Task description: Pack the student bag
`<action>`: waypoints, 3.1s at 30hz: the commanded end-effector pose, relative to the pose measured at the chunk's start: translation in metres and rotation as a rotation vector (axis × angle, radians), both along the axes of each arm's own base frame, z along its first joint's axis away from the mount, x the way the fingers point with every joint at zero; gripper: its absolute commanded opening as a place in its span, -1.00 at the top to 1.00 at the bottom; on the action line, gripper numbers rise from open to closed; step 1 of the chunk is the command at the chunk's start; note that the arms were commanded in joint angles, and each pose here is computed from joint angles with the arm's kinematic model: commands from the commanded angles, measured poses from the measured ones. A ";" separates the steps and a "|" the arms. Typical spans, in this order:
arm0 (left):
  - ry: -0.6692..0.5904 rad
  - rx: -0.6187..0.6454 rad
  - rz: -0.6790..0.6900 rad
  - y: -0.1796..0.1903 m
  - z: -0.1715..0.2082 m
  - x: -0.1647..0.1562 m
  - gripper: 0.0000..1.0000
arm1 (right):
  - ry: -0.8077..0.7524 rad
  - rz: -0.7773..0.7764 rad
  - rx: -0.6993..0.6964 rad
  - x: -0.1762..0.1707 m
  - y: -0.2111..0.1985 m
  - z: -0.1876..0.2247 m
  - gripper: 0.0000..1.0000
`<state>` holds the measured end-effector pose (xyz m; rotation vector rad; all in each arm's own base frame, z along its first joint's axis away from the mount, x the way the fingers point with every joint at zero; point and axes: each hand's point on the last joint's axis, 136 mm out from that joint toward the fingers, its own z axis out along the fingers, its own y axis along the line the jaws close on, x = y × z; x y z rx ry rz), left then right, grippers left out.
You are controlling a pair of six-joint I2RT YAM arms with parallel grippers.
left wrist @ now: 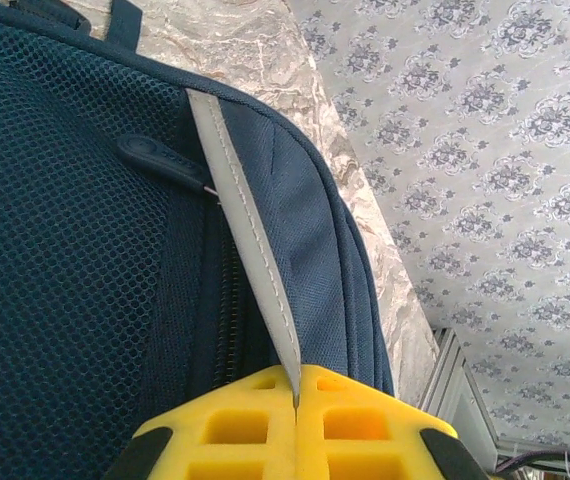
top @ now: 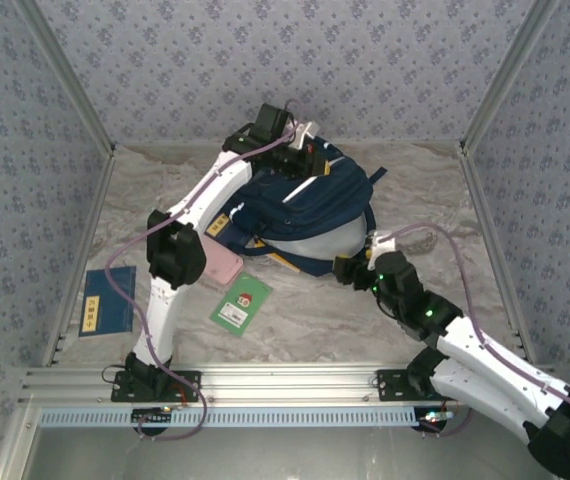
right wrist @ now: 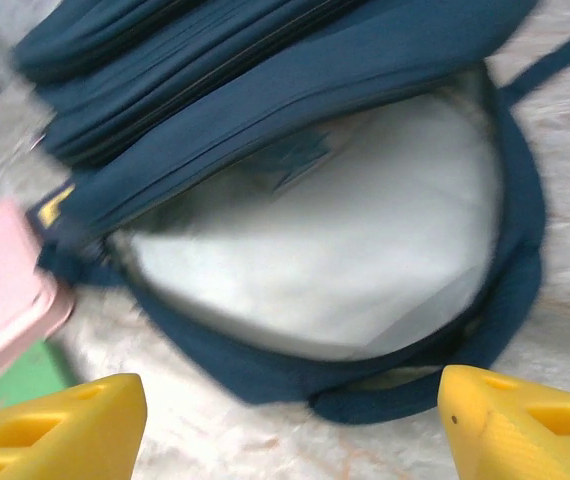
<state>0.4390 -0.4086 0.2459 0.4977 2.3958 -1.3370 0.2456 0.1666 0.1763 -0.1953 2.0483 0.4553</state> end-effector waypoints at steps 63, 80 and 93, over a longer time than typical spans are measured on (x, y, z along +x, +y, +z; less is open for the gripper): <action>0.583 0.066 0.846 0.269 -0.216 -0.287 0.06 | 0.821 0.756 -0.098 -0.017 0.234 -0.141 -0.49; 0.576 0.154 0.838 0.282 -0.209 -0.304 0.06 | 0.841 0.695 -0.118 -0.016 0.224 -0.153 -0.43; 0.615 0.131 0.830 0.270 -0.220 -0.296 0.09 | 0.853 0.710 -0.103 -0.020 0.229 -0.155 -0.38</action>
